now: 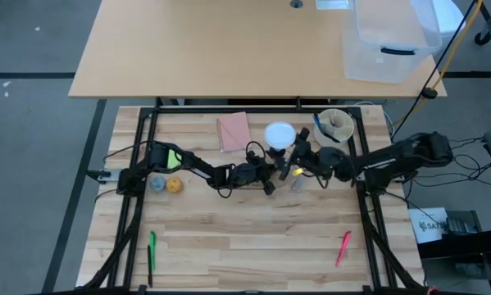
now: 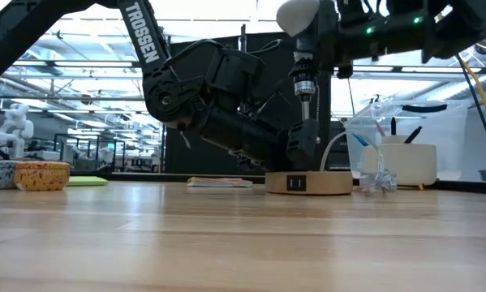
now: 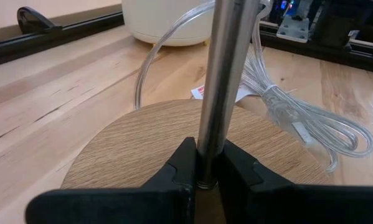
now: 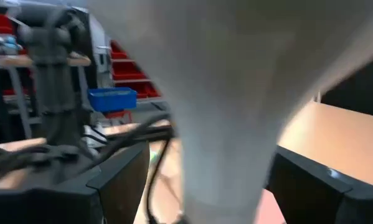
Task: Screw lightbulb
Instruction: Remove the lightbulb from the lamp
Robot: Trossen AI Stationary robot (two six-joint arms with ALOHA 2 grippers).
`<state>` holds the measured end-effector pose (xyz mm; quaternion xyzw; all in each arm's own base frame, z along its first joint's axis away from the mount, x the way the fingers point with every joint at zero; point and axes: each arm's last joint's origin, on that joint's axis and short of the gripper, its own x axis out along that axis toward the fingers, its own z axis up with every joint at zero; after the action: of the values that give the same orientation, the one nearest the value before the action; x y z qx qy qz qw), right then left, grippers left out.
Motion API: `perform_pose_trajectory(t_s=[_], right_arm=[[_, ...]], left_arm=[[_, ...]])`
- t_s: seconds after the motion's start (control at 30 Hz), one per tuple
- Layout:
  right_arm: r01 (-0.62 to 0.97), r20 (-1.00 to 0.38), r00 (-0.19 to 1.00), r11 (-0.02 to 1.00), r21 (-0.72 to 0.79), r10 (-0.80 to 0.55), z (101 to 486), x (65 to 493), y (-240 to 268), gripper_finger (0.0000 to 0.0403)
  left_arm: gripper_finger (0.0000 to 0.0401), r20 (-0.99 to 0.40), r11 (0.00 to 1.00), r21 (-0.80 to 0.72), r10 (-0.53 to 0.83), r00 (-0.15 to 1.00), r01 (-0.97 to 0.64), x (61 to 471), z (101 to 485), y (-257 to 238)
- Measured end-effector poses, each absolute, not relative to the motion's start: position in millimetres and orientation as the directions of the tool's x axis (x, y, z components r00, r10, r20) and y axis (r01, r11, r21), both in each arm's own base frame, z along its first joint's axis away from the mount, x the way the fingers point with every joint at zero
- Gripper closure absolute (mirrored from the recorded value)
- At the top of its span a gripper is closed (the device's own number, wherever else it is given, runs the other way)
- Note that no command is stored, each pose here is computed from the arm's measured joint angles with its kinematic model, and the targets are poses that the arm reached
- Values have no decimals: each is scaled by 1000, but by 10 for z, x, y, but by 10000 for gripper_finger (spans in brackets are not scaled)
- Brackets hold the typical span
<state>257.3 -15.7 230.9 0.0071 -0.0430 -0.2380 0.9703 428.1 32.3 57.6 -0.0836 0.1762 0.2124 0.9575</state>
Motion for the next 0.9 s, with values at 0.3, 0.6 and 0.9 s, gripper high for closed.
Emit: perform_pose_trajectory(t_s=[0.3,0.6,0.9], right_arm=[[446,99,890,895,21,-446,2327,2574,-206,169],[423,118,900,906,0,-420,2376,2548,-200,264],[353,102,932,935,-23,-349,2365,2551,-217,264]], left_arm=[[362,-373,898,-81,376,848,-433,4281,576,321],[362,-373,899,-80,374,849,-431,4281,576,319],[362,-378,908,-84,352,856,-411,4280,572,314]])
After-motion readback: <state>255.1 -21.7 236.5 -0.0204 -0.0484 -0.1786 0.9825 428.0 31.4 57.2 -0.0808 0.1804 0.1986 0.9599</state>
